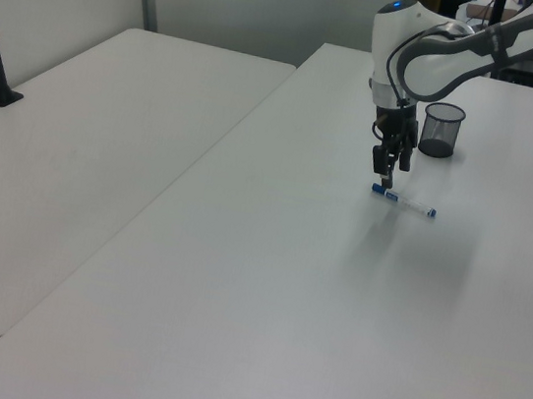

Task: Insert the marker
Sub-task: 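Lower the gripper onto the white blue-capped marker, then close the gripper on the marker and lift it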

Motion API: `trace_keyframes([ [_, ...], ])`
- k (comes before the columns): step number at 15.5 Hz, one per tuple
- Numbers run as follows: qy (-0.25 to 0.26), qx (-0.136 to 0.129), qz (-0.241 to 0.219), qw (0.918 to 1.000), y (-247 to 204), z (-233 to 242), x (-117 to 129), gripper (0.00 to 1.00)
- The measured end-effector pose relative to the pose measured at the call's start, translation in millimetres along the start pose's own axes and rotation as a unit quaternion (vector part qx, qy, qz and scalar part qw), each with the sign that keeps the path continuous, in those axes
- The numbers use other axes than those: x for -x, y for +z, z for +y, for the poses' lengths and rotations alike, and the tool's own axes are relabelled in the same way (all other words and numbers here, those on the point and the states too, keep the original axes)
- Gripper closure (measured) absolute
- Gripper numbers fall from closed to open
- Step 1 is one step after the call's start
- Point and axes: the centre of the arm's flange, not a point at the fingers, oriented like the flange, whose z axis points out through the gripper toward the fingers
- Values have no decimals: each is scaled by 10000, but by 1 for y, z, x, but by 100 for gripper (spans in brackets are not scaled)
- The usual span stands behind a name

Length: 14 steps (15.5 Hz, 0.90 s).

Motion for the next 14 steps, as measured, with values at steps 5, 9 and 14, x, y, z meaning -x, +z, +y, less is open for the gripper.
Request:
trace_keyframes([
  [5,-9,24,51,10000,15,-1,-6,38],
  [9,-14,19,132,9999,22,-2,-10,44],
  [14,-20,26,117,9999,27,-3,-12,59],
])
